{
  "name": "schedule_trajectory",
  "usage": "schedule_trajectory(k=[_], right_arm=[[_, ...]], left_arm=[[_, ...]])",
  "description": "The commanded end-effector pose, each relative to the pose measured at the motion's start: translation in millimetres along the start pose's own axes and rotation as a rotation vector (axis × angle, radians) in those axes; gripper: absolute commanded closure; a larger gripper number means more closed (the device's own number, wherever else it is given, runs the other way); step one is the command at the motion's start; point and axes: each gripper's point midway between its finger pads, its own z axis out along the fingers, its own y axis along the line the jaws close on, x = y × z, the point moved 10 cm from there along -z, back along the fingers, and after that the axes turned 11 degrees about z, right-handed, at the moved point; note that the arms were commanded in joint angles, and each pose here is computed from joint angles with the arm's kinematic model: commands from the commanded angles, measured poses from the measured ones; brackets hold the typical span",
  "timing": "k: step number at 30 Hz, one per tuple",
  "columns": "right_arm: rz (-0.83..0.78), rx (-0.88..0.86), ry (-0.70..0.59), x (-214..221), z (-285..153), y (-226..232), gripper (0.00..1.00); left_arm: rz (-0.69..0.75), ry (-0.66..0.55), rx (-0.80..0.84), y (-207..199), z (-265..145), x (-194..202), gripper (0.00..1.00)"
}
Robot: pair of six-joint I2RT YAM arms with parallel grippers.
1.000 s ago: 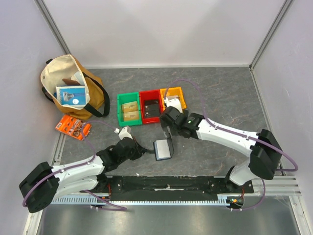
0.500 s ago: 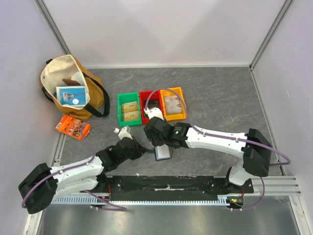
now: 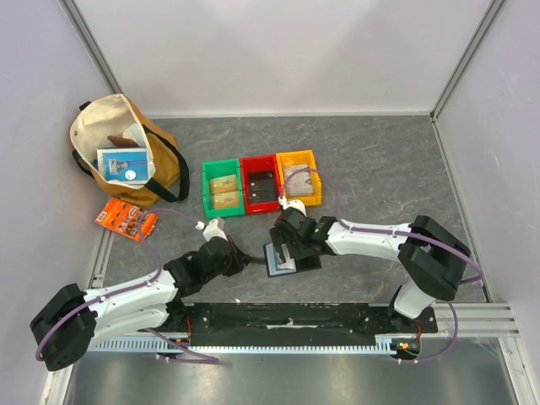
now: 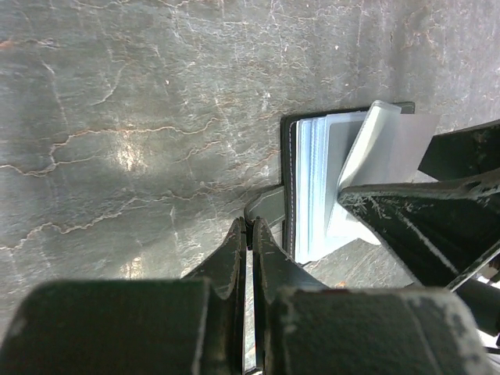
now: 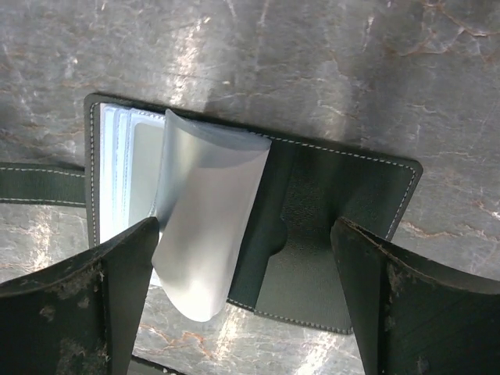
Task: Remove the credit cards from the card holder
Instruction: Open the card holder at the center of the board.
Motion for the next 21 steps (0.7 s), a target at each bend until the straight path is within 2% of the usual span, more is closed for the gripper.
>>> schedule_trajectory(k=[1,5,9,16,19,21], right_arm=[[0.098,-0.107,0.015,-1,5,-13,0.02],[0.138,-0.122,0.019,-2,7,-25,0.03],[0.135,-0.071,-0.004,-3,4,-38,0.09],[0.067,0.086,-0.061,-7,-1,-55,0.25],[0.064,0.089,-0.068,-8,-3,-57,0.32],[0.058,0.089,-0.066,-7,-3,-57,0.34]], left_arm=[[-0.013,-0.040,-0.045,7,1,-1,0.98],[-0.019,-0.031,-0.065,13,2,3,0.98],[-0.021,-0.041,-0.085,16,1,3,0.98],[0.023,-0.061,-0.118,15,-4,-4,0.98],[0.025,-0.074,-0.124,15,-5,-7,0.98],[0.026,-0.075,-0.122,14,-6,-8,0.98]])
